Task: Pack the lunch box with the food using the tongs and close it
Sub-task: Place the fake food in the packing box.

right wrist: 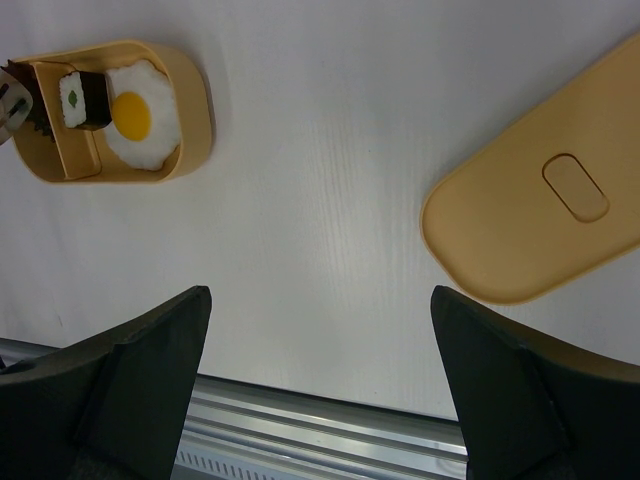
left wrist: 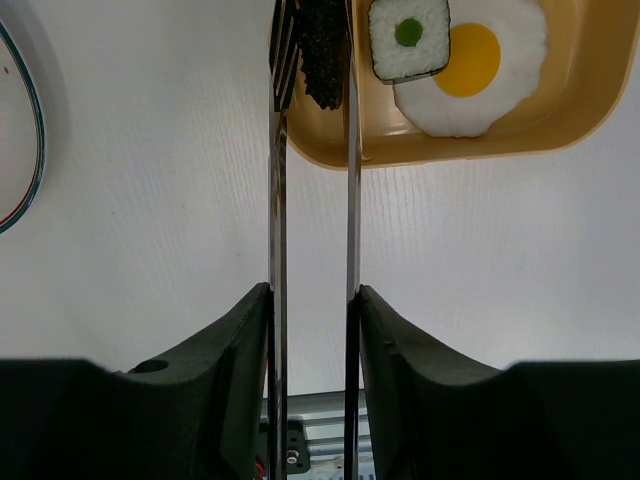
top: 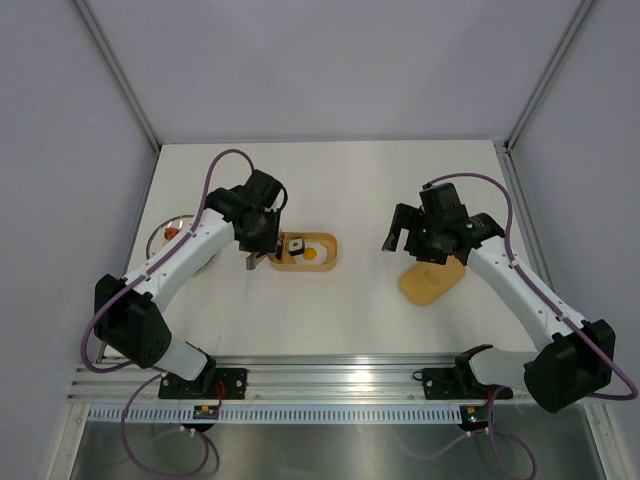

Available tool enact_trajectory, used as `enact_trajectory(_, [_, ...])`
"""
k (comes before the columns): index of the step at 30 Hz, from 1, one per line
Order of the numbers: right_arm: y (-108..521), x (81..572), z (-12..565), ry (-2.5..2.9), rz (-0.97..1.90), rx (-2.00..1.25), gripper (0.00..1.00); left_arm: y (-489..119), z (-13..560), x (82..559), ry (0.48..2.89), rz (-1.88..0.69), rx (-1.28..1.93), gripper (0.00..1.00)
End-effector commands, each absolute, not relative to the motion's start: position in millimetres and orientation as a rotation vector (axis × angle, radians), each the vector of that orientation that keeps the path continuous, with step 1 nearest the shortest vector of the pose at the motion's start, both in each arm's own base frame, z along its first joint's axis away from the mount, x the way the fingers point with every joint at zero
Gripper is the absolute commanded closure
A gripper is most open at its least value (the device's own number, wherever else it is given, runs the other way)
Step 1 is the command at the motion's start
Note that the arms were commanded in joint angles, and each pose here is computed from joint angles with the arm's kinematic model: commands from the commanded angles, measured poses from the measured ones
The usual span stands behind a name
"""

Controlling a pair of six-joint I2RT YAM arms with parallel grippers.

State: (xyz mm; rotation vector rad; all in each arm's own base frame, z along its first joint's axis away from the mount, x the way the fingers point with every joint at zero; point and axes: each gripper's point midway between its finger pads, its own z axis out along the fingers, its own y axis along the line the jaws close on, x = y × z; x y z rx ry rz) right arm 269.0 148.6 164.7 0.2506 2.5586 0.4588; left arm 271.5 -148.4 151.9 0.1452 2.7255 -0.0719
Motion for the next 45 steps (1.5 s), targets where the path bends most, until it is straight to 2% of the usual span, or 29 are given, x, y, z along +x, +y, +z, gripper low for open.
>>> enact_trajectory(1, [154,277,175,2.519,0.483,0.245,0.00,-149,159,279,2.672,-0.058,0.141,0.62])
enact_trajectory(14, [155,276,172,2.523,0.486,0.250,0.01,-141,177,268,2.723,-0.008,0.166,0.87])
enact_trajectory(27, [154,276,171,2.523,0.485,0.253,0.01,-143,168,266,2.790,0.014,0.219,0.87])
enact_trajectory(30, [154,275,171,2.523,0.486,0.251,0.01,-145,165,267,2.790,0.004,0.222,0.85])
enact_trajectory(39, [153,273,171,2.525,0.483,0.258,0.01,-149,171,271,2.768,-0.011,0.217,0.54])
enact_trajectory(45, [154,273,172,2.520,0.487,0.255,0.01,-151,177,273,2.741,-0.036,0.202,0.52])
